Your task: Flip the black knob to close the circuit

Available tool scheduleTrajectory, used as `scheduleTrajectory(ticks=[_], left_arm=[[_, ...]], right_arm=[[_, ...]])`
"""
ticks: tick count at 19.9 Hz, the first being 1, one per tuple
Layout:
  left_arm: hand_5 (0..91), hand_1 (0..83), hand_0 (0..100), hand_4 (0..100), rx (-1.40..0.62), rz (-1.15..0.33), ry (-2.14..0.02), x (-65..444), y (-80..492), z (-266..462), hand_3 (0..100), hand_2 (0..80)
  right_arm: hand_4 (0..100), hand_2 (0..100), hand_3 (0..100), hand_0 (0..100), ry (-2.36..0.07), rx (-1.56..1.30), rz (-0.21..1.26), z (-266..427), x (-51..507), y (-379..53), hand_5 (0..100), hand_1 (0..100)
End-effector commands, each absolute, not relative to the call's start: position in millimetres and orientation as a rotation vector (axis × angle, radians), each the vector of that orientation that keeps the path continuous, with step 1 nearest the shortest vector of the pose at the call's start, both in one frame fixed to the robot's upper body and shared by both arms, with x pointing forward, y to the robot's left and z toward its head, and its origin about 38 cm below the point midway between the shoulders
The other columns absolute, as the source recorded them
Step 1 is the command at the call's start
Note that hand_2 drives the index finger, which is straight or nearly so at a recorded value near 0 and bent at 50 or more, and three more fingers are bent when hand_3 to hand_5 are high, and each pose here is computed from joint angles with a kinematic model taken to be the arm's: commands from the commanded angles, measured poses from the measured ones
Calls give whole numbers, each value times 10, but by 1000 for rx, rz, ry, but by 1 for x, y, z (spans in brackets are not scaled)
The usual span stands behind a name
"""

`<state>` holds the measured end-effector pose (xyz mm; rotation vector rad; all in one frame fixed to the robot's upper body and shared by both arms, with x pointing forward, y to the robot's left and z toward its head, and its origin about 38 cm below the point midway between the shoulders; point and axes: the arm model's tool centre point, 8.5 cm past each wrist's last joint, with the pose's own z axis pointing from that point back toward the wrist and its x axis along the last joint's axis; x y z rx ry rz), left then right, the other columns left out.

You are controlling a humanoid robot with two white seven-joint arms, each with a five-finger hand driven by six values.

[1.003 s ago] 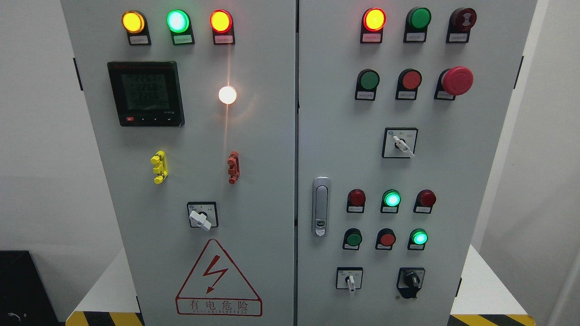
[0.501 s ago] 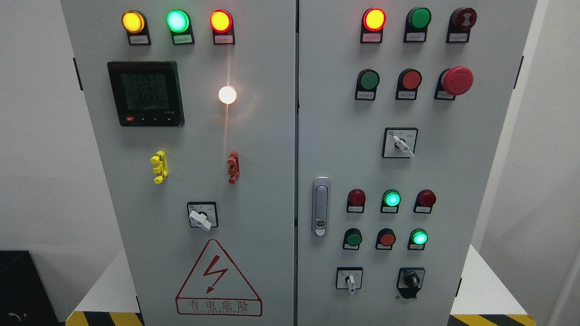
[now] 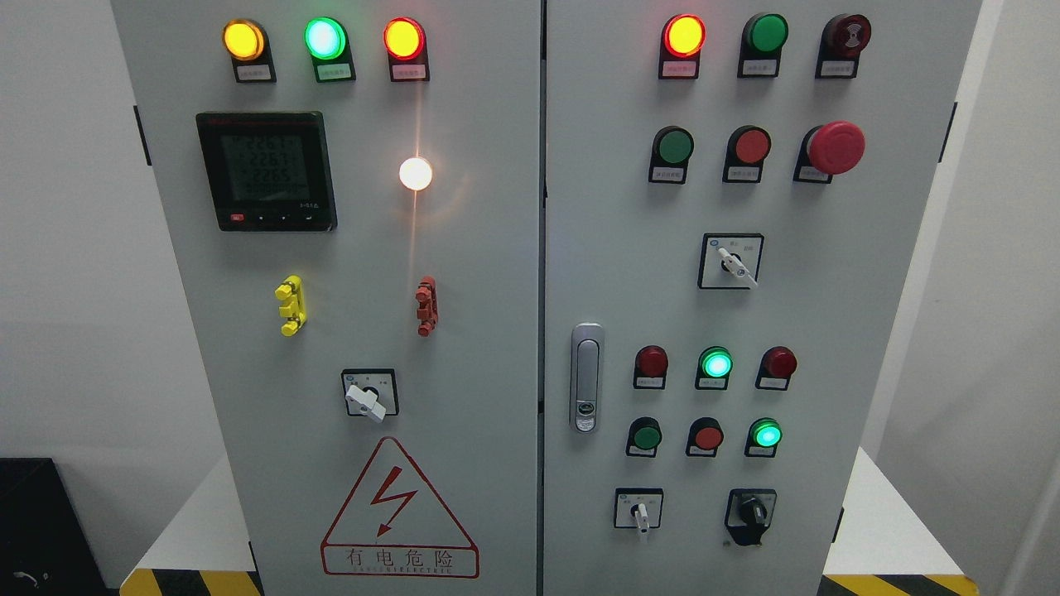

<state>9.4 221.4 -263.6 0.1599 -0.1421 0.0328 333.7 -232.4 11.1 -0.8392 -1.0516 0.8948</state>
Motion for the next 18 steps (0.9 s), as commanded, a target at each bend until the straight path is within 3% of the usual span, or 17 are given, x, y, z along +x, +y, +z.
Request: scheduleTrajectory(ticks=[1,18], left_arm=[[0,556,120,0,159,32,-144,10,221,-264,0,0],[0,556,120,0,159,32,-142,9,221,-264,0,0]], right_arm=[[933,905,1000,0,-1171,-933,828,72,356,-241,942,0],[933,911,1000,0,-1194,-1014,814,126,397,-251,941,0]])
